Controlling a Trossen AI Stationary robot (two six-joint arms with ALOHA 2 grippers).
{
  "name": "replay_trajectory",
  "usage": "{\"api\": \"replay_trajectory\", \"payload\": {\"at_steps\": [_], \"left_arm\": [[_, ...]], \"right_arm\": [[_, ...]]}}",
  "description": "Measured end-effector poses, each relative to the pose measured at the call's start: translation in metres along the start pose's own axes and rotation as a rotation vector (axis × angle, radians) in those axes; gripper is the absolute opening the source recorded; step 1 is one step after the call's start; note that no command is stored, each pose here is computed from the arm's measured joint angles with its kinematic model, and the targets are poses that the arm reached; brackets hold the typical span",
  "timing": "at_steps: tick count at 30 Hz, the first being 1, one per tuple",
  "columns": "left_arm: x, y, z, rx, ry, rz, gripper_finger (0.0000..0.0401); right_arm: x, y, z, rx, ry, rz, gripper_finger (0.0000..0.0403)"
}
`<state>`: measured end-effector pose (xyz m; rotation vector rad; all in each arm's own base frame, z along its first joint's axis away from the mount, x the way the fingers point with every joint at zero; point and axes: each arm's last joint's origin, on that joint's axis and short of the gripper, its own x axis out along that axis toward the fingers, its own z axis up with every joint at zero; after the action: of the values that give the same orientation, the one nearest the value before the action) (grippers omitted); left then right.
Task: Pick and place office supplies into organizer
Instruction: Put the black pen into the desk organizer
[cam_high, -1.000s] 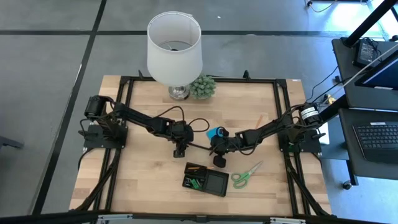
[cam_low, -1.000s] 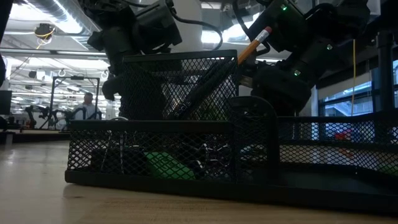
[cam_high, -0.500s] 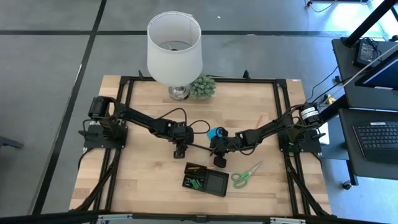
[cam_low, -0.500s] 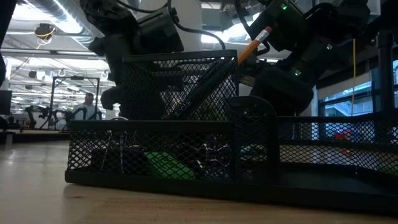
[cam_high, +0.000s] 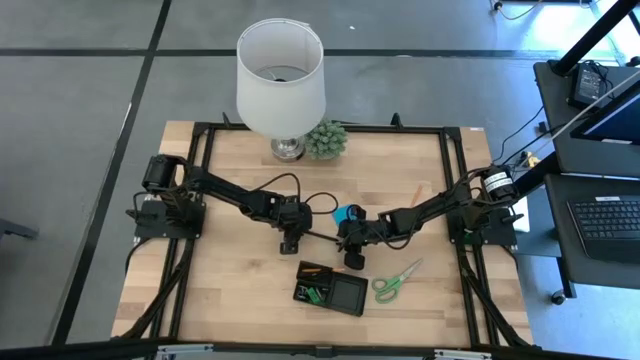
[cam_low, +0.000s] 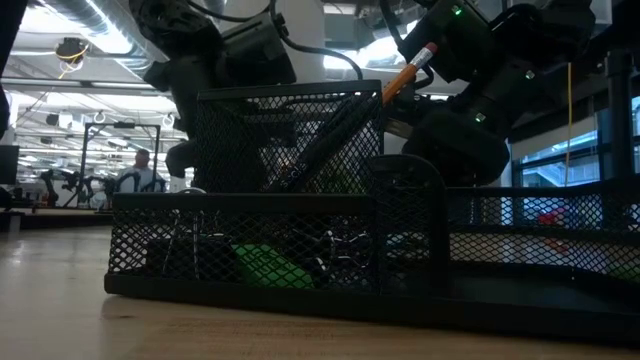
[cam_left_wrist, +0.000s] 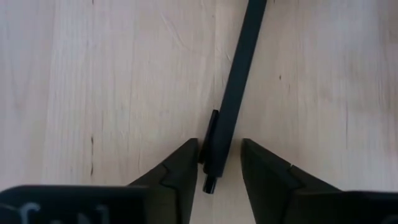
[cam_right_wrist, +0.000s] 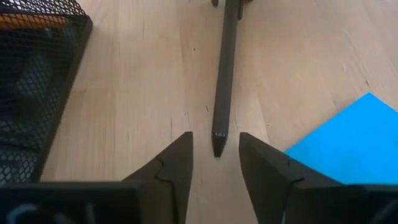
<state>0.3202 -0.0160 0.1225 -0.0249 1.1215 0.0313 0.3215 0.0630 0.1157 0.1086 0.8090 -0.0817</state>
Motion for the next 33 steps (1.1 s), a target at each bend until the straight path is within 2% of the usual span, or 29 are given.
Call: {"api": "replay_trajectory", "payload": {"at_steps": [5,12,15,19,25,33], "left_arm": [[0.0004,-0.0001,0.0005,-0.001,-0.009,-0.001,0.0093],[0.0008,-0.0003,0.0038,-0.01,-0.042,-0.005,0.0036],[0.0007,-0.0006,0.0044,-0.009,-0.049,-0.007,0.0023],[0.0008,-0.0006,0.0046,-0.009,-0.052,-0.007,0.0022],[0.0008,-0.0006,0.0045,-0.009,-0.05,-0.007,0.0022],[0.0008,-0.0009,0.0042,0.04,-0.047,-0.024,0.0022]], "right_arm": [[0.0,-0.0001,0.0,0.002,0.0,0.0,0.013],[-0.0001,0.0016,-0.0004,0.002,0.016,0.056,0.013],[0.0,0.0006,-0.0009,0.007,0.016,0.022,0.0129],[0.0,-0.0016,-0.0021,0.014,0.018,-0.034,0.0129],[-0.0003,0.0002,-0.0009,-0.012,0.002,-0.03,0.0129],[-0.0005,-0.0012,-0.0028,-0.104,0.023,-0.061,0.0129]]}}
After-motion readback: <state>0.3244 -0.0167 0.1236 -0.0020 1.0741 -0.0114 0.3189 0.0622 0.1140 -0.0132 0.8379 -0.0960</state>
